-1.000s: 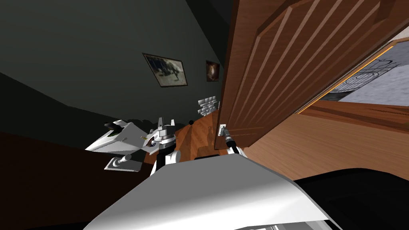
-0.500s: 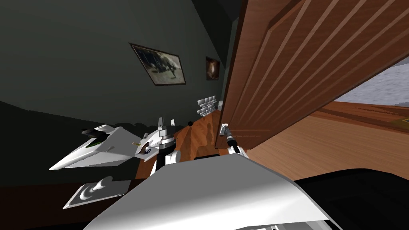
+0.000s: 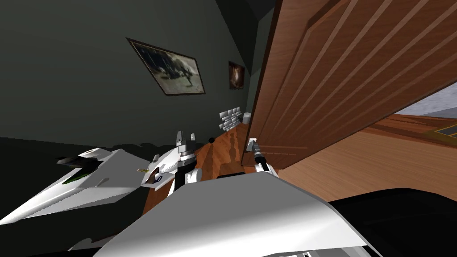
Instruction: Push the door open
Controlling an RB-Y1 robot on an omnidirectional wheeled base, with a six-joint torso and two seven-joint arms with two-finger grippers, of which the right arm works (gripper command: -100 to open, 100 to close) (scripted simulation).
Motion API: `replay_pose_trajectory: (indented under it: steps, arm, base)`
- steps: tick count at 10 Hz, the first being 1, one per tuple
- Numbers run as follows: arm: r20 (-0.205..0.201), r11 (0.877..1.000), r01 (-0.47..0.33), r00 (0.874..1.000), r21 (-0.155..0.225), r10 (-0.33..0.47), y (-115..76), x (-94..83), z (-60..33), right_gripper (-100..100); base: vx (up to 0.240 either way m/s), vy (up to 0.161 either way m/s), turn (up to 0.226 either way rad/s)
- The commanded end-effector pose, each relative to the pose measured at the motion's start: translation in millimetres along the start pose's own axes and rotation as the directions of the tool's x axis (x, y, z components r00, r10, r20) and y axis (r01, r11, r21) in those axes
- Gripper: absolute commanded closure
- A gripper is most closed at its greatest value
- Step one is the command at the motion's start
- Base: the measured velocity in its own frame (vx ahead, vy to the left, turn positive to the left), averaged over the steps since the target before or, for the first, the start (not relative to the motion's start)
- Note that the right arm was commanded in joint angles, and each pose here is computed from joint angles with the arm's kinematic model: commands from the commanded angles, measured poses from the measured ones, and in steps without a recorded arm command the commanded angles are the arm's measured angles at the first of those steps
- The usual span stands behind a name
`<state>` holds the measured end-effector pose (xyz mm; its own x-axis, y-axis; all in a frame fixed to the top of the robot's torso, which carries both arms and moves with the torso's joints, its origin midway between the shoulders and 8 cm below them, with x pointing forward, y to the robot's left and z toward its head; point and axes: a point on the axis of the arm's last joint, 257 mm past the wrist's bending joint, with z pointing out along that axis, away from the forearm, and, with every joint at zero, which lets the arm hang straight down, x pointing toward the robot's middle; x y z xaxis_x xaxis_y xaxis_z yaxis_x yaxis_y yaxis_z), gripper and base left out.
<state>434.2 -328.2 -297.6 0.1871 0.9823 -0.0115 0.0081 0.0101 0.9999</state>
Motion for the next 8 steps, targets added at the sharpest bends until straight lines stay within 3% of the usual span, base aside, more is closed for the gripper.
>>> replay_pose_trajectory:
  steps: [1, 8]
  arm:
    - [0.013, 1.0, 0.021, 1.0, -0.003, -0.021, 1.8, -14.2, 0.6, 100]
    - [0.095, 0.999, 0.031, 0.995, -0.008, -0.03, 5.1, -57.1, -2.0, 100]
  base:
    - [0.13, 0.038, -0.048]
    - [0.219, 0.061, -0.082]
